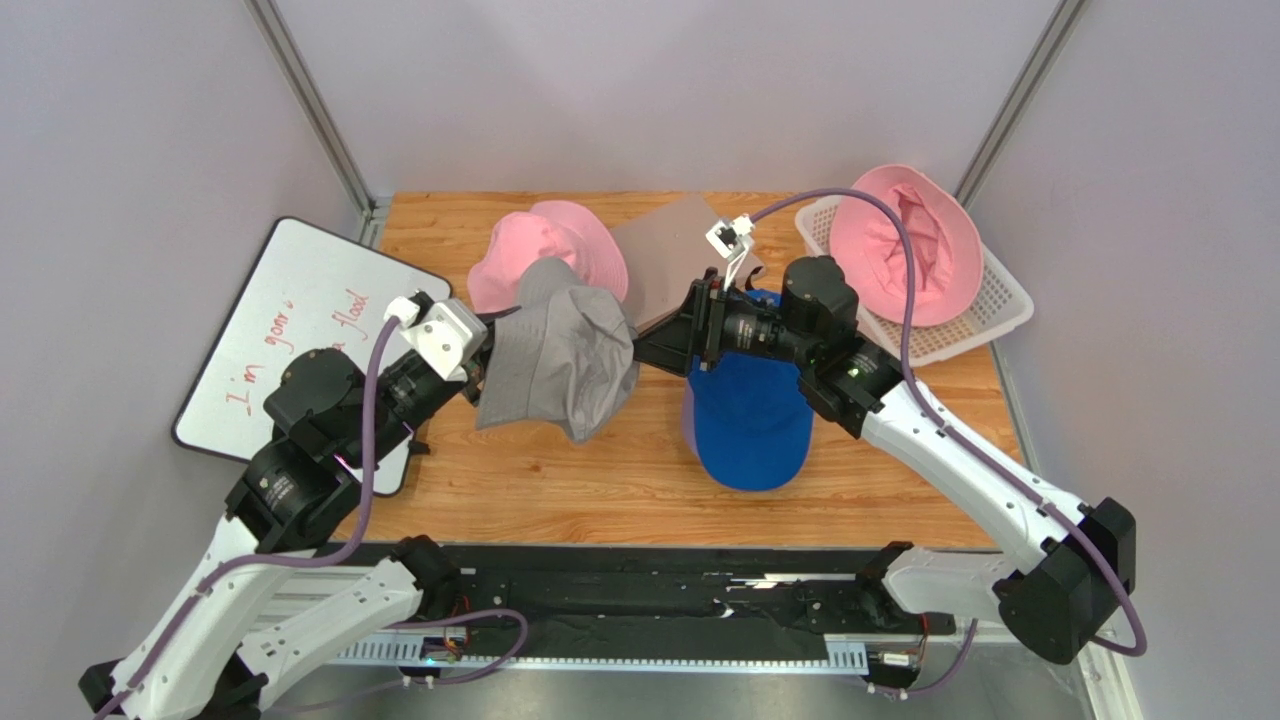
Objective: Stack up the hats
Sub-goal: Stack the hat on the hat.
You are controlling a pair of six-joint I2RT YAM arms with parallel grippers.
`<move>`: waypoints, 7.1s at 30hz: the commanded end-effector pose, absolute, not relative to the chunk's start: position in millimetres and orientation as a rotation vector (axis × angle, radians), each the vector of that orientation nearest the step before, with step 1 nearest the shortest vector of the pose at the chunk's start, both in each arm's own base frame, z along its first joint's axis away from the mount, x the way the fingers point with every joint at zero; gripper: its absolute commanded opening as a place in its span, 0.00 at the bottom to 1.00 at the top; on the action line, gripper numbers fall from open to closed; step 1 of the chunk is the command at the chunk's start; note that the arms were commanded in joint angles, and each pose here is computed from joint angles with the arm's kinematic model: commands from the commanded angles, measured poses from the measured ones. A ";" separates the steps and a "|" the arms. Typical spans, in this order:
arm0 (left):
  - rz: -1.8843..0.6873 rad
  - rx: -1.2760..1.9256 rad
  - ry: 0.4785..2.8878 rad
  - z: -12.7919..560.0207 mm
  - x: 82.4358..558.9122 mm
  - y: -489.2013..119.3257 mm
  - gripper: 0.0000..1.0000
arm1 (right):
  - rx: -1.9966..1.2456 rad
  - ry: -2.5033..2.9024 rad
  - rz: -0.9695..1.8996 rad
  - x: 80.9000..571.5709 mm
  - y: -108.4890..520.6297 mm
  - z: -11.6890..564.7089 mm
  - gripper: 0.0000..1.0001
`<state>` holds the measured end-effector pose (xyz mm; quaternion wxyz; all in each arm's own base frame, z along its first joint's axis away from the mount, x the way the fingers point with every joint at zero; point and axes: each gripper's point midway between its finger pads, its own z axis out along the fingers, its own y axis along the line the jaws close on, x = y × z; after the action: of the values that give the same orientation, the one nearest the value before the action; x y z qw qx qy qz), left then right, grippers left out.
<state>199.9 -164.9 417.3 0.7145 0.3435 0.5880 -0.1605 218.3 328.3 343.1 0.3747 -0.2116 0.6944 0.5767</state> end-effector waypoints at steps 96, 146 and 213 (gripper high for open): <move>-0.914 -0.215 1.512 296.8 346.5 -40.6 0.82 | -0.531 1.705 1.040 397.4 448.2 386.2 0.00; -0.944 -0.170 1.529 273.7 406.6 -43.6 0.00 | -0.530 1.738 1.020 396.1 444.4 381.2 0.00; -0.752 -0.446 1.783 211.1 426.2 5.8 0.00 | -0.507 1.784 1.263 486.3 411.6 307.2 0.75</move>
<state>420.3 -1.6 190.8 0.5194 -0.2081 0.7606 -0.3293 480.7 403.6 274.2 0.4011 -0.1865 0.7528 0.4876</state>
